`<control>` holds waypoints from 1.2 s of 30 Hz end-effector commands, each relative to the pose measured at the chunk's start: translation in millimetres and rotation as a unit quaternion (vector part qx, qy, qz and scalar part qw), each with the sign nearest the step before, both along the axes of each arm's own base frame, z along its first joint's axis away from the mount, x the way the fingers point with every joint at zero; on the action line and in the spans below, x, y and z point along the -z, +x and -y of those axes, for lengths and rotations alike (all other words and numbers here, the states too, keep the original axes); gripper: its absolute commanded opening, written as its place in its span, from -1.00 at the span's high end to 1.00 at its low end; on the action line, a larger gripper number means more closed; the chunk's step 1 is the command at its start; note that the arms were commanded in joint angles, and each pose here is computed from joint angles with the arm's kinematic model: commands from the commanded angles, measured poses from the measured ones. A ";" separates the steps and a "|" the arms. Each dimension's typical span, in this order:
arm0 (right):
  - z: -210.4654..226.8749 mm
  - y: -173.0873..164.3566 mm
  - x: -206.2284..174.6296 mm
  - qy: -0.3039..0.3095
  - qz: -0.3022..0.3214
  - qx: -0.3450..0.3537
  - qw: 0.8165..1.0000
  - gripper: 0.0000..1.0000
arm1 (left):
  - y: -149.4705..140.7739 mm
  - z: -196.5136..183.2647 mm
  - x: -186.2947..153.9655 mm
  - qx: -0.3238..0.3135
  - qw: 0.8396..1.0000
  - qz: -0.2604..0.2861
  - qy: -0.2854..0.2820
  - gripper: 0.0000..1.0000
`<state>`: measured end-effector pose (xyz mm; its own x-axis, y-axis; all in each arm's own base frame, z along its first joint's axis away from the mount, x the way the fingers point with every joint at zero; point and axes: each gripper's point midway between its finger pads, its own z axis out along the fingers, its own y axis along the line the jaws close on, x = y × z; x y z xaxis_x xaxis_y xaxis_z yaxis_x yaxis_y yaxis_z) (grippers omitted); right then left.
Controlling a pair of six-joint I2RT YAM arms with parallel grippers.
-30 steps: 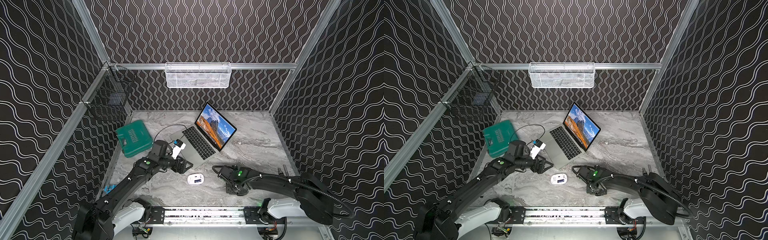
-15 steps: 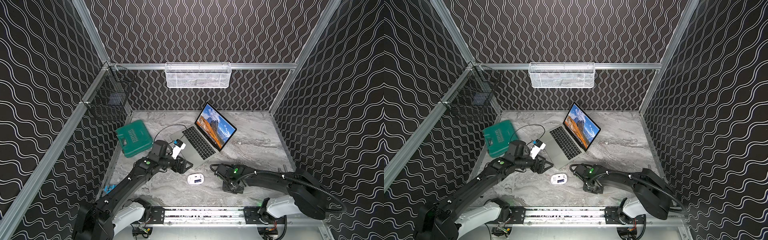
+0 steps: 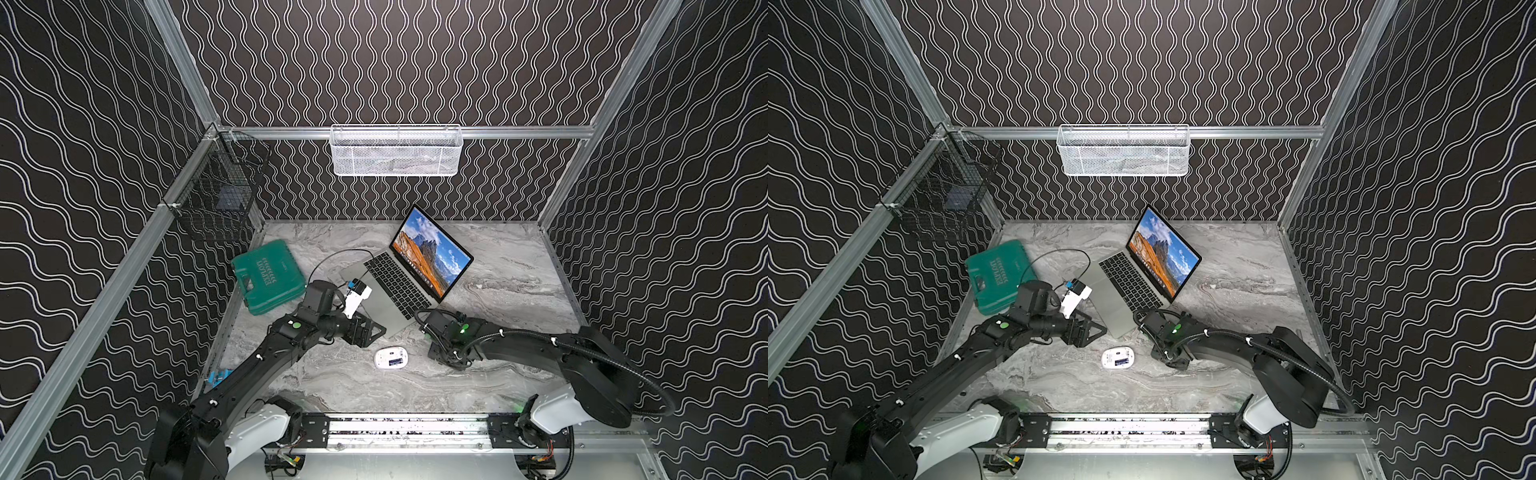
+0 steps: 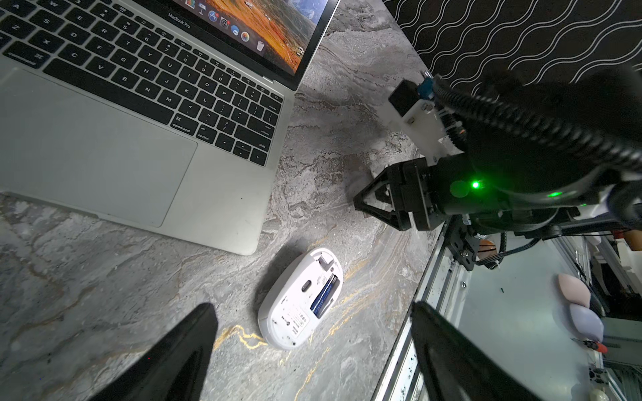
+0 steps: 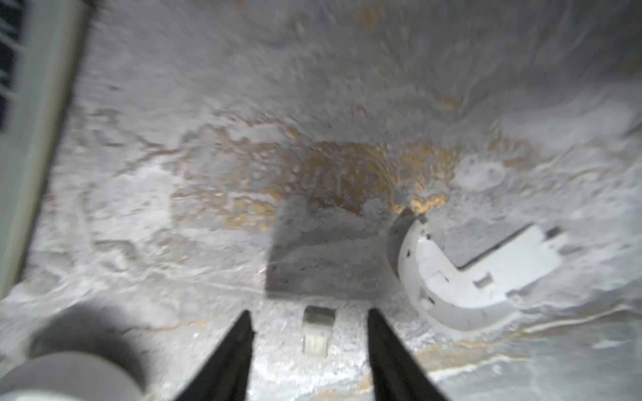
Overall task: Insert the wireless mouse receiver into the laptop
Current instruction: Move the USB plug to the center of the board.
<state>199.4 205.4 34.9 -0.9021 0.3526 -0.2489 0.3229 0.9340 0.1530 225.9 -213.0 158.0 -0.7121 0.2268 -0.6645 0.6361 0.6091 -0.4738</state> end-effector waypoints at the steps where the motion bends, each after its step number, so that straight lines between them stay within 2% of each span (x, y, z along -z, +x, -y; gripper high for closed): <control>1: -2.1 9.3 -29.0 -0.018 0.022 -0.103 0.994 -0.42 | 0.1 0.6 -4.1 0.003 1.000 0.006 -0.005 -0.81; 4: -18.6 14.8 -56.3 -0.006 0.046 -0.249 0.967 -0.48 | 1.3 0.1 -8.1 0.000 1.000 0.016 -0.007 -0.81; 6: -33.5 6.4 -64.1 0.006 0.052 -0.378 0.924 -0.46 | 1.4 -0.9 -10.0 -0.002 1.000 0.022 -0.006 -0.81; 8: -39.3 -5.3 -68.6 0.006 0.046 -0.471 0.881 -0.40 | 1.8 -3.9 -11.2 -0.007 1.000 0.028 0.000 -0.81; 10: -41.4 -19.3 -69.7 0.012 0.048 -0.553 0.832 -0.40 | 3.1 -8.3 -14.2 -0.018 0.999 0.040 0.007 -0.81; 12: -37.9 -33.1 -70.1 0.008 0.071 -0.641 0.764 -0.45 | 5.8 -13.5 -19.2 -0.031 0.998 0.058 0.012 -0.81; 14: -28.0 -33.8 -66.8 -0.030 0.108 -0.698 0.708 -0.52 | 6.6 -16.1 -22.6 -0.037 0.997 0.066 0.012 -0.81; 17: -14.4 -35.6 -55.0 -0.091 0.156 -0.786 0.591 -0.54 | 7.9 -18.5 -24.3 -0.041 0.997 0.068 0.013 -0.81; 20: -10.5 -17.4 -45.4 -0.151 0.181 -0.814 0.531 -0.40 | 10.5 -22.8 -25.7 -0.051 0.996 0.070 0.013 -0.81; 23: -9.3 -7.6 -38.9 -0.181 0.188 -0.832 0.489 -0.30 | 13.7 -28.7 -27.5 -0.064 0.995 0.072 0.014 -0.82; 26: -7.8 -4.7 -35.2 -0.195 0.177 -0.848 0.460 -0.20 | 18.0 -34.2 -28.8 -0.075 0.995 0.070 0.011 -0.82; 30: 0.8 -7.3 -23.6 -0.202 0.143 -0.866 0.435 -0.11 | 22.9 -41.0 -32.1 -0.087 0.994 0.070 0.005 -0.83; 36: 9.2 -11.5 -5.6 -0.200 0.104 -0.882 0.414 -0.06 | 27.1 -47.9 -37.5 -0.102 0.992 0.076 -0.003 -0.84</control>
